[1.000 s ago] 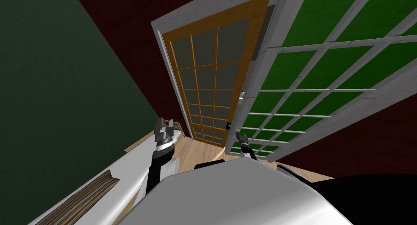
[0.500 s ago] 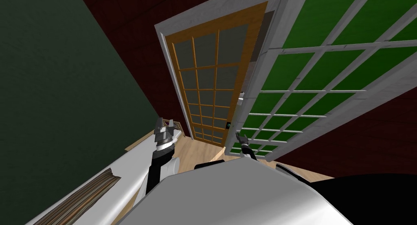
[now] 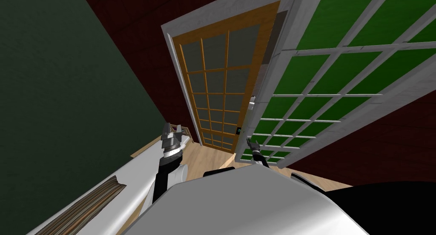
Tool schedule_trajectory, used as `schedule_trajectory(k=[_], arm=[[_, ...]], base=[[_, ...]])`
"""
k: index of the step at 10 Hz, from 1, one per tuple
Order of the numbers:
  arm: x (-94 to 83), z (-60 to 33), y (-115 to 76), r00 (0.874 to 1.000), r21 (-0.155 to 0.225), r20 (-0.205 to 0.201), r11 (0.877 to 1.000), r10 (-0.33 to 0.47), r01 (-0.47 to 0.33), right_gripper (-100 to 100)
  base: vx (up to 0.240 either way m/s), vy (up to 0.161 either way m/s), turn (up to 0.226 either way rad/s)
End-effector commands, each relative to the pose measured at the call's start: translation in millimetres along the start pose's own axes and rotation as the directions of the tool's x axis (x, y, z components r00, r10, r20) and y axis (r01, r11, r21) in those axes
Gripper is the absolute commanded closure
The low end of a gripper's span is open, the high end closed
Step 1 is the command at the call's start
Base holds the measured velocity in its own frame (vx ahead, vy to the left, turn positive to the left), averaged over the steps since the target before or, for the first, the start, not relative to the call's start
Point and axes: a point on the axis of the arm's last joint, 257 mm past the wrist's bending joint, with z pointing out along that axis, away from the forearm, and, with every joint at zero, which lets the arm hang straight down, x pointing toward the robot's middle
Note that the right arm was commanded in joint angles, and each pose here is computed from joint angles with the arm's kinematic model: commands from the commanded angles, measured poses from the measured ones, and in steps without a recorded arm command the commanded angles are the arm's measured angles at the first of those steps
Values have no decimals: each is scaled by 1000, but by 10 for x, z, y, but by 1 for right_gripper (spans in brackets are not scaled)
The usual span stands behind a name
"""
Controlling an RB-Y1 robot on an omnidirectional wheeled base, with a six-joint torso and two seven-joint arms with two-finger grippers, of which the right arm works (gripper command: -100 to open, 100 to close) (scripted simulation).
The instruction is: Pull the door open
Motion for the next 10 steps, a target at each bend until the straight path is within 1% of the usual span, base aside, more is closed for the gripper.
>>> schedule_trajectory(k=[1, 2, 3, 5, 7, 8, 9, 10], arm=[[-111, -97, 350, 999, -46, 34, 998, -41, 42, 100], [-37, -56, 243, 1000, -32, 15, 999, -17, 18, 100], [-49, -61, 259, 1000, -34, 18, 999, -21, 21, 100], [-111, -97, 350, 999, -46, 34, 998, -41, 42, 100], [-111, -97, 350, 999, -46, 34, 998, -41, 42, 100], [-35, -54, 241, 1000, -32, 14, 999, -17, 17, 100], [15, -29, 171, 1000, -23, 2, 1000, -1, 1, 100], [-15, -44, 213, 1000, -28, 9, 1000, -11, 11, 100]], base=[[-62, 7, -50], [-55, 10, -37], [-30, 1, -8], [-6, 1, 21], [0, 10, -17], [0, 0, 0], [1, -15, -16], [7, -7, -5]])
